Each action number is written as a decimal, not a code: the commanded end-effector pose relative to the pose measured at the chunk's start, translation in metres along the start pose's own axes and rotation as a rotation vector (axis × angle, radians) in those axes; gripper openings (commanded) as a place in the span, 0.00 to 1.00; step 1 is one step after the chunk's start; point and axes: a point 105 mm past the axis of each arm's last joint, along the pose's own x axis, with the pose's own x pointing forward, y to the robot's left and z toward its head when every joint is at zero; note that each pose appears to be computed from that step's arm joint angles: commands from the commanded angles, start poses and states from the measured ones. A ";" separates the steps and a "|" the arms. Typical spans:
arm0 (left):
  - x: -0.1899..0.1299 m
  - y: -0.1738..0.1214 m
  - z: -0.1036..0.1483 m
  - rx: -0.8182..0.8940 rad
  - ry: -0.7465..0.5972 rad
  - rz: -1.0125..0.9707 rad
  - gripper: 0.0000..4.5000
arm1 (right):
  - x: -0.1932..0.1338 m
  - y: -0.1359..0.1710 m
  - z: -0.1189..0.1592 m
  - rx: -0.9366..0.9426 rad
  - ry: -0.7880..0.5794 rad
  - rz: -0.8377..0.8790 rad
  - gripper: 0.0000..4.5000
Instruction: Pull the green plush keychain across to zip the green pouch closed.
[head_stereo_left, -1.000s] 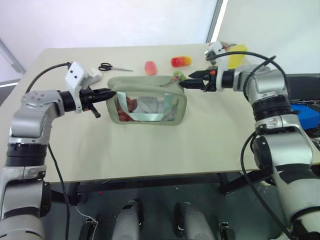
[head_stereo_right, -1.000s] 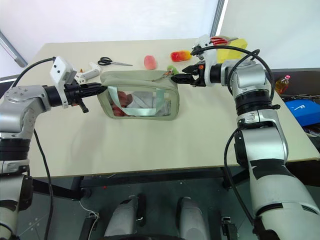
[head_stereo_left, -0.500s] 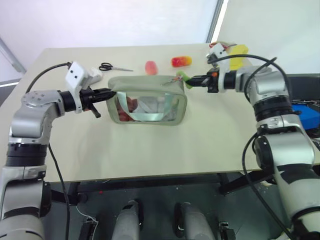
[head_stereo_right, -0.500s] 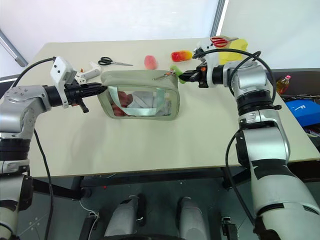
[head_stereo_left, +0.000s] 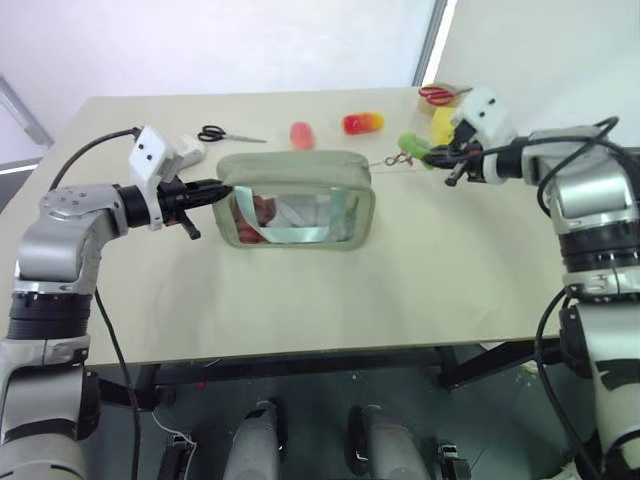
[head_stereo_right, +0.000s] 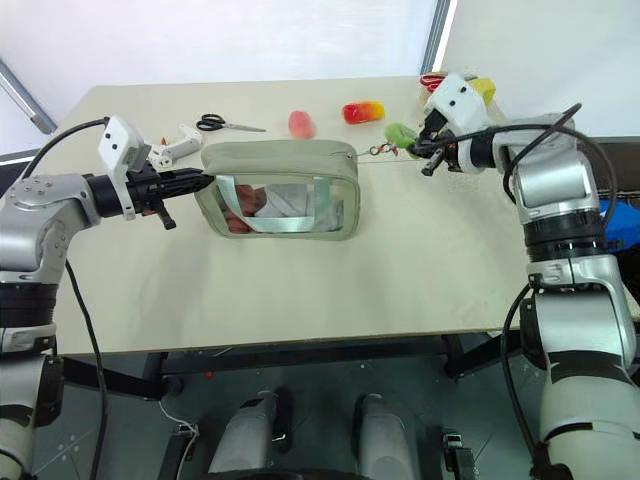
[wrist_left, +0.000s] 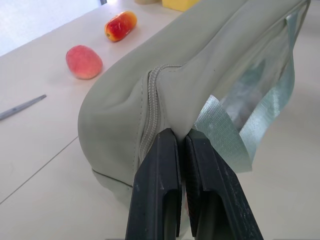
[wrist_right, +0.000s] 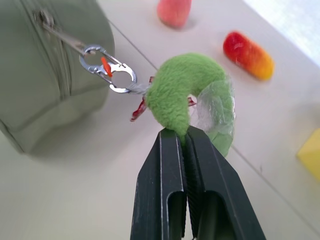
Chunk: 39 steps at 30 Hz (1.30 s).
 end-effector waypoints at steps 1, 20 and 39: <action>-0.003 0.001 0.001 0.012 0.012 0.017 0.00 | 0.016 0.020 -0.018 0.042 0.008 0.015 0.01; -0.008 -0.006 -0.003 0.000 0.016 0.027 0.00 | 0.061 0.083 -0.084 -0.338 0.162 0.093 0.01; -0.054 0.009 0.007 -0.122 -0.011 0.056 1.00 | -0.051 0.075 0.061 0.120 -0.307 0.436 1.00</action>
